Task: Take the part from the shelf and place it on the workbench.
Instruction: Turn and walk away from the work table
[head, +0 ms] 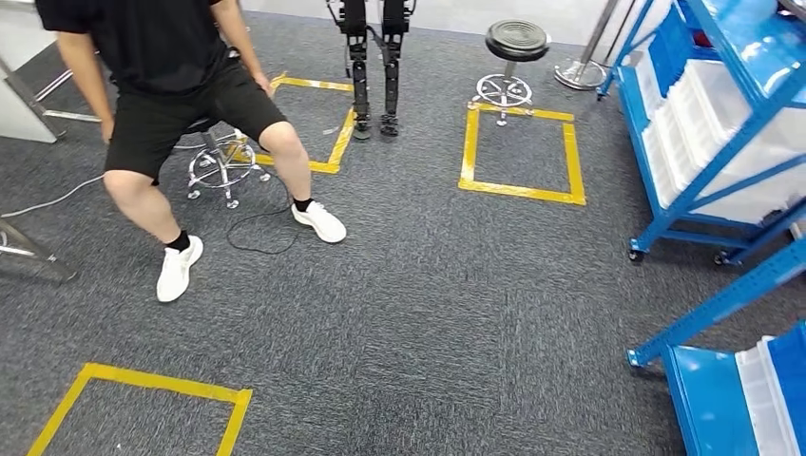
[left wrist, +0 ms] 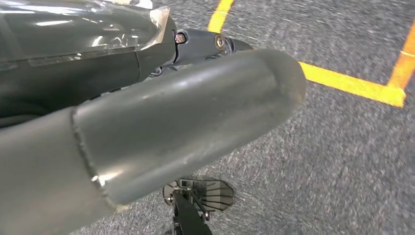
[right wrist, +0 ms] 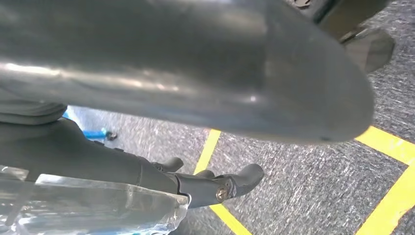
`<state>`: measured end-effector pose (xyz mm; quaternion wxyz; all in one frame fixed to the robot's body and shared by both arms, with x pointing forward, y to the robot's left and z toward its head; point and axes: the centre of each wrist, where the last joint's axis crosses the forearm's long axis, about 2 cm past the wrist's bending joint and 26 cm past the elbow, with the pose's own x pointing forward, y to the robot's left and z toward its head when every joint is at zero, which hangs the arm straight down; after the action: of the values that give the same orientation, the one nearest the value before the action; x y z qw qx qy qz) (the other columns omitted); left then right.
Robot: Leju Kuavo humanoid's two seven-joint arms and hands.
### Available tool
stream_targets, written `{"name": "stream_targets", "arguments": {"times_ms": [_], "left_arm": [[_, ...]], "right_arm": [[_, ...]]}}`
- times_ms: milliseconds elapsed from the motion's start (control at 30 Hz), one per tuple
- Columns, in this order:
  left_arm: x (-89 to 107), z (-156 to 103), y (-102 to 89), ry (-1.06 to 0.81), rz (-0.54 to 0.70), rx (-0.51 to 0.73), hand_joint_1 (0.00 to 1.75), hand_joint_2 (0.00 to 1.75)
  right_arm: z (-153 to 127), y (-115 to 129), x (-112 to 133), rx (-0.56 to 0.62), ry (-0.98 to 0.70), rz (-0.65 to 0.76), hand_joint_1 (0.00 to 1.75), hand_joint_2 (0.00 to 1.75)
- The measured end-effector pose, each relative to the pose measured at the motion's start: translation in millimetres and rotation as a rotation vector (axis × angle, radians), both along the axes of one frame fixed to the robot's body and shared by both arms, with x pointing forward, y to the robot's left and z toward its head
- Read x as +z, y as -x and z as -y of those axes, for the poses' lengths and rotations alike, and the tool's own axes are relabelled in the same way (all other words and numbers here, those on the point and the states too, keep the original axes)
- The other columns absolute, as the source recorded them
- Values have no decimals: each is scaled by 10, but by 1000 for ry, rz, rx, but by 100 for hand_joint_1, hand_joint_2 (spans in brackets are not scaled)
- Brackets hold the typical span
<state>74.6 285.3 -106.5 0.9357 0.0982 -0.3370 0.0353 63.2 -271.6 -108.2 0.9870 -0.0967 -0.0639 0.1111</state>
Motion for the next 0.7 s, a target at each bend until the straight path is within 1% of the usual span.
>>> {"name": "stream_targets", "arguments": {"times_ms": [200, 400, 700], "left_arm": [[10, 32, -53, 1, -6, -26, 0, 0], [-1, 47, 15, -7, -23, -29, 0, 0], [-2, 58, 21, -10, -25, -25, 0, 0]], "right_arm": [[43, 23, -5, -14, -1, 2, 0, 0], [51, 51, -9, -13, -1, 2, 0, 0], [42, 80, -13, 2, 2, -3, 0, 0]]}}
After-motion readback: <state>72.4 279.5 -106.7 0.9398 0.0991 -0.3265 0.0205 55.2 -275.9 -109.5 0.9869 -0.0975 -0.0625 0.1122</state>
